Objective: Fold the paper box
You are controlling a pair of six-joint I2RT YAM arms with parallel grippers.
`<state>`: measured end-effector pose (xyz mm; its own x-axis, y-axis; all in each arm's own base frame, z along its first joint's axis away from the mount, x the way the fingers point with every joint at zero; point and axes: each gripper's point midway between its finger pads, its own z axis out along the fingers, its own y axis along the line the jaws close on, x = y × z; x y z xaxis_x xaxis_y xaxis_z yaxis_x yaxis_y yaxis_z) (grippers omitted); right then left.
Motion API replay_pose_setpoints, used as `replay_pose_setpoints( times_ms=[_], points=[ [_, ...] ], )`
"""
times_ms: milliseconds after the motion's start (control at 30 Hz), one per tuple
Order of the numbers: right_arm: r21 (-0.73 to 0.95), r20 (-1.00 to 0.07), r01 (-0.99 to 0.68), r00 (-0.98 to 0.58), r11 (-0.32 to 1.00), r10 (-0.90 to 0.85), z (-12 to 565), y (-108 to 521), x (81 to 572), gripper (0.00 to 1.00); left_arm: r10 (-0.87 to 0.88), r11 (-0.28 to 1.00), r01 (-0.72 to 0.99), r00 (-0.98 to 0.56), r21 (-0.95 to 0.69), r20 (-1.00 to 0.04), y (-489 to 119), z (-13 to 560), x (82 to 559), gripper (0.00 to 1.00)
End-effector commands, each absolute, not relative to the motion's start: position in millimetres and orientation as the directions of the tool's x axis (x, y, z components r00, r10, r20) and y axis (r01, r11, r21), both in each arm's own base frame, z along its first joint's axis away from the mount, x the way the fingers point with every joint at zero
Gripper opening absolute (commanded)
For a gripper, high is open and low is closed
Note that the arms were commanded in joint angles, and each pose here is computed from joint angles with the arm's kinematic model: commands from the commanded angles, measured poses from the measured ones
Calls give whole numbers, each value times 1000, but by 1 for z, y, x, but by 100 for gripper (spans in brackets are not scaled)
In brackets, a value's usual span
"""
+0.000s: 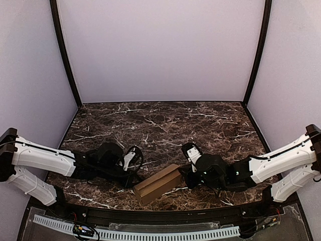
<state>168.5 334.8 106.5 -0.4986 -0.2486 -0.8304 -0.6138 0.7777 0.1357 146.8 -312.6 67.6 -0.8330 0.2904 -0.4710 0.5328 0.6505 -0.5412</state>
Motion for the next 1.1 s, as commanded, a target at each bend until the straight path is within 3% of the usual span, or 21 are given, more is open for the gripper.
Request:
replay_pose_setpoints(
  times_ms=[0,333,467,600,733,867,1067],
  points=[
    [122,-813,-633,-506,764,-289,97,329,163,14,265,647,533,-828,-546,-494,-314,73,151,1],
    [128,-839,-686,-460,716,-290,120,334,157,35,256,757,535,-772,-376,-582,-297,108,181,1],
    [127,-853,-728,-427,674,-300,135,334,151,40,261,789,535,-737,-303,-624,-290,129,194,1],
    [116,-868,-745,-397,657,-297,152,328,148,40,278,731,593,-710,-336,-647,-307,155,192,1],
    [138,-903,-764,-359,630,-237,185,334,148,31,306,614,645,-726,-455,-616,-333,168,172,1],
    [175,-919,-783,-347,597,-185,207,354,148,2,331,529,651,-749,-544,-574,-346,166,153,1],
    [223,-915,-802,-369,555,-165,204,393,148,0,359,461,625,-780,-630,-512,-353,150,126,1]
  ],
)
